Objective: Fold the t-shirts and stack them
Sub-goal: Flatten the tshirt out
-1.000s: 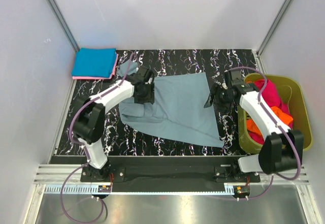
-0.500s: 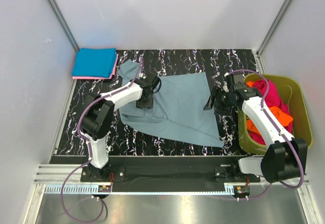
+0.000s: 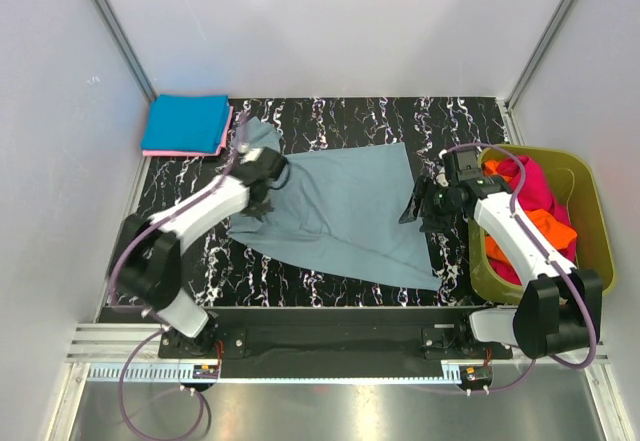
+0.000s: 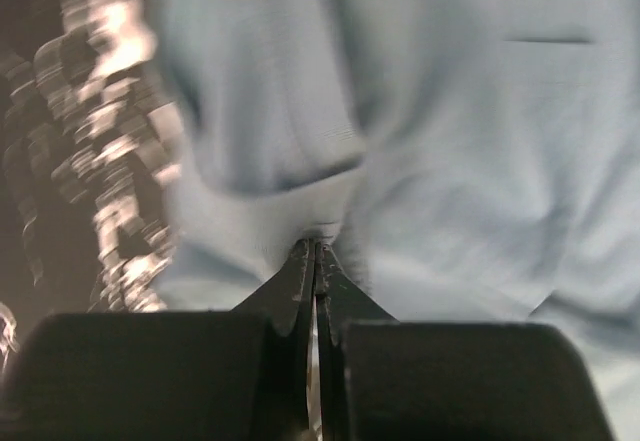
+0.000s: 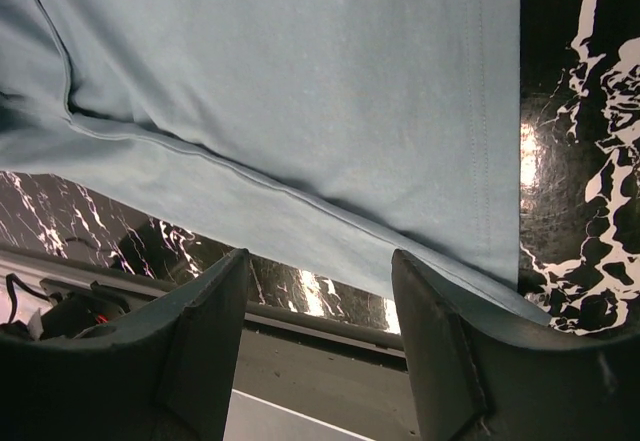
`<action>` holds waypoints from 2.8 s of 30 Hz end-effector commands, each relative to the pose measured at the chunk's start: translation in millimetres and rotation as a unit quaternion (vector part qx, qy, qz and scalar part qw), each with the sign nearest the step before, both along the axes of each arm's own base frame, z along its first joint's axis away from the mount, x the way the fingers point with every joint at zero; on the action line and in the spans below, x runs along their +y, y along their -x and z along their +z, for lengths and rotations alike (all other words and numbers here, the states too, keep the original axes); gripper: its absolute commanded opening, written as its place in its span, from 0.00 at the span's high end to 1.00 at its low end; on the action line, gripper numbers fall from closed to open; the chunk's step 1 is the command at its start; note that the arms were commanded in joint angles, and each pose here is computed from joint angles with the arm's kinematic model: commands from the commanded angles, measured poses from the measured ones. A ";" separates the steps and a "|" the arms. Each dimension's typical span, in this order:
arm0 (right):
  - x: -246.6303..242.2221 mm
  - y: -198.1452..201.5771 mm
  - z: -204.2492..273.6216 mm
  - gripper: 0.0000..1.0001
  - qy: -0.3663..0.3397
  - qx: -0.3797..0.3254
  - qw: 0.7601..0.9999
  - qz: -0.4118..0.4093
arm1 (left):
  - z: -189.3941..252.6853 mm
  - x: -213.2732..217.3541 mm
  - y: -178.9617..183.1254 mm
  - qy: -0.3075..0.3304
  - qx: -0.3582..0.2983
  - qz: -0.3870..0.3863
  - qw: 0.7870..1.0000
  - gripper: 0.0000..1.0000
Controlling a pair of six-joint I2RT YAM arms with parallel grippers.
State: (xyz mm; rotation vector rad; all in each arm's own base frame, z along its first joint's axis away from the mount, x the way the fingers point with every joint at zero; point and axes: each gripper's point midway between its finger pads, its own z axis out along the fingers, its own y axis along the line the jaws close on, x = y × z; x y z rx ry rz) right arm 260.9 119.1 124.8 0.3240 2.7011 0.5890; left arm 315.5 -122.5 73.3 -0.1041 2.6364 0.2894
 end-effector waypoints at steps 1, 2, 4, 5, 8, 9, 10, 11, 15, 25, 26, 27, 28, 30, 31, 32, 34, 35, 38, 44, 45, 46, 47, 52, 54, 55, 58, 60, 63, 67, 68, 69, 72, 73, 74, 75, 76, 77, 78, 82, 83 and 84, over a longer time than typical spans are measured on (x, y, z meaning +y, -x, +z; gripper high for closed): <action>7.4 0.4 -1.0 0.34 -0.014 -0.004 1.000 0.021 | 28.6 50.6 25.7 0.022 -0.050 0.099 0.994 1.00; 7.5 1.1 -3.5 0.34 -0.014 0.001 1.000 0.021 | 26.3 68.7 32.6 0.029 -0.047 0.134 0.989 1.00; 8.6 1.3 -6.0 0.34 -0.017 0.005 1.000 0.024 | 31.5 87.8 51.1 0.065 -0.061 0.193 0.977 1.00; 9.2 0.8 -7.2 0.34 -0.017 0.008 1.000 0.025 | 22.2 107.5 64.3 0.064 -0.054 0.232 0.969 1.00; 12.1 0.4 -8.4 0.34 -0.024 0.013 0.999 0.028 | 30.6 129.4 78.7 0.083 -0.089 0.279 0.952 0.86; 12.7 0.7 -9.3 0.34 -0.026 0.015 0.999 0.029 | 36.5 132.6 77.6 0.082 -0.102 0.281 0.951 0.63; 12.9 0.8 -9.6 0.34 -0.026 0.016 0.999 0.030 | 40.7 133.1 77.3 0.079 -0.105 0.268 0.955 0.56; 12.9 2.0 -11.8 0.33 -0.026 0.021 0.999 0.030 | 53.0 132.1 70.2 0.084 -0.120 0.261 0.954 0.52; 15.1 9.8 -20.3 0.13 -0.041 0.052 0.997 0.034 | 79.1 99.3 37.8 0.122 -0.151 0.179 0.965 0.45; 11.8 11.0 -17.6 0.00 -0.100 0.073 0.992 0.017 | 55.1 -57.4 -39.0 0.161 -0.084 -0.042 0.982 0.47; 12.3 9.3 -13.1 0.02 -0.103 0.066 0.992 0.018 | 61.1 -71.1 -49.0 0.167 -0.090 -0.053 0.980 0.55; 13.1 9.4 -9.5 0.03 -0.106 0.063 0.992 0.020 | 53.2 -79.7 -53.5 0.170 -0.078 -0.059 0.981 0.63; 13.1 9.0 -6.5 0.07 -0.106 0.057 0.993 0.021 | 47.8 -86.1 -58.4 0.172 -0.071 -0.061 0.981 0.68; 12.0 10.1 0.2 0.13 -0.102 0.045 0.993 0.022 | 31.3 -101.9 -72.0 0.179 -0.052 -0.062 0.981 0.73; 10.5 10.3 1.7 0.14 -0.100 0.040 0.994 0.021 | 27.0 -105.9 -76.5 0.179 -0.049 -0.061 0.981 0.73; 9.7 12.2 4.0 0.15 -0.097 0.034 0.994 0.024 | 15.9 -111.0 -84.3 0.175 -0.042 -0.058 0.982 0.73; 6.3 15.4 5.9 0.15 -0.088 0.029 0.995 0.027 | 6.9 -116.1 -91.7 0.175 -0.036 -0.054 0.983 0.73; 5.5 17.1 5.1 0.15 -0.083 0.029 0.996 0.031 | 0.5 -119.9 -98.6 0.173 -0.034 -0.053 0.983 0.73; 3.0 21.5 3.6 0.15 -0.076 0.032 0.996 0.034 | -6.2 -122.6 -106.3 0.167 -0.032 -0.048 0.984 0.70; 1.9 23.4 2.0 0.16 -0.073 0.034 0.996 0.039 | -17.8 -104.7 -95.2 0.140 -0.021 -0.004 0.990 0.68; 1.4 23.4 1.5 0.16 -0.072 0.035 0.996 0.037 | -12.6 -101.1 -93.9 0.139 -0.029 0.005 0.990 0.68; 1.8 22.5 0.7 0.16 -0.072 0.036 0.996 0.038 | -13.5 -98.0 -91.6 0.135 -0.029 0.010 0.990 0.67; 1.2 21.9 0.2 0.15 -0.071 0.036 0.996 0.039 | -18.0 -94.1 -87.0 0.130 -0.024 0.014 0.991 0.67; 3.3 19.5 -4.6 0.15 -0.076 0.046 0.995 0.042 | -28.3 -87.0 -80.1 0.114 -0.012 0.020 0.993 0.64; 3.8 18.1 -3.5 0.15 -0.079 0.044 0.995 0.042 | -32.3 -84.9 -78.7 0.109 -0.008 0.022 0.994 0.64; 4.1 19.0 -3.6 0.16 -0.079 0.046 0.995 0.042 | -31.7 -85.8 -80.9 0.108 -0.010 0.020 0.994 0.64; 3.6 19.5 -3.9 0.15 -0.079 0.045 0.995 0.039 | -35.8 -85.7 -83.2 0.103 -0.006 0.018 0.995 0.65; 3.2 21.3 -4.8 0.16 -0.078 0.048 0.995 0.038 | -36.6 -86.2 -84.8 0.102 -0.006 0.017 0.995 0.67; 2.9 23.2 -6.2 0.16 -0.078 0.049 0.995 0.037 | -36.5 -85.2 -84.6 0.100 -0.007 0.018 0.995 0.68; 2.8 24.0 -8.0 0.16 -0.076 0.052 0.995 0.036 | -33.3 -80.4 -82.8 0.093 -0.012 0.021 0.995 0.72; 3.3 23.8 -8.0 0.16 -0.078 0.052 0.995 0.037 | -30.5 -79.4 -83.7 0.092 -0.017 0.022 0.995 0.73; 3.3 23.8 -8.4 0.15 -0.078 0.053 0.995 0.037 | -30.7 -78.7 -83.1 0.090 -0.016 0.022 0.996 0.74; 4.0 22.5 -8.5 0.15 -0.081 0.053 0.995 0.036 | -27.4 -78.8 -83.6 0.092 -0.019 0.020 0.995 0.75; 4.0 22.8 -8.9 0.15 -0.081 0.055 0.995 0.035 | -27.1 -78.7 -83.5 0.091 -0.020 0.019 0.995 0.75; 4.3 22.2 -8.6 0.16 -0.082 0.054 0.995 0.036 | -27.9 -79.0 -83.2 0.092 -0.018 0.018 0.995 0.76; 4.9 22.1 -8.0 0.15 -0.083 0.053 0.994 0.037 | -29.2 -79.0 -82.9 0.091 -0.016 0.016 0.996 0.76; 4.8 22.4 -8.3 0.16 -0.084 0.054 0.994 0.036 | -29.8 -80.0 -83.6 0.091 -0.015 0.014 0.996 0.77; 5.0 22.5 -8.1 0.16 -0.084 0.055 0.994 0.036 | -32.2 -80.3 -83.3 0.092 -0.011 0.011 0.996 0.81; 5.4 22.6 -8.1 0.16 -0.084 0.055 0.994 0.036 | -32.6 -81.5 -83.4 0.092 -0.010 0.010 0.996 0.86; 1.8 21.6 -11.7 0.16 -0.076 0.063 0.995 0.014 | -26.2 -81.2 -84.7 0.093 -0.017 0.009 0.995 1.00; -2.2 20.7 -16.0 0.16 -0.063 0.068 0.996 0.002 | -13.3 -80.4 -85.4 0.098 -0.030 0.009 0.995 1.00; -4.4 20.9 -19.6 0.18 -0.057 0.076 0.995 -0.010 | -6.5 -79.2 -85.1 0.099 -0.037 0.009 0.994 1.00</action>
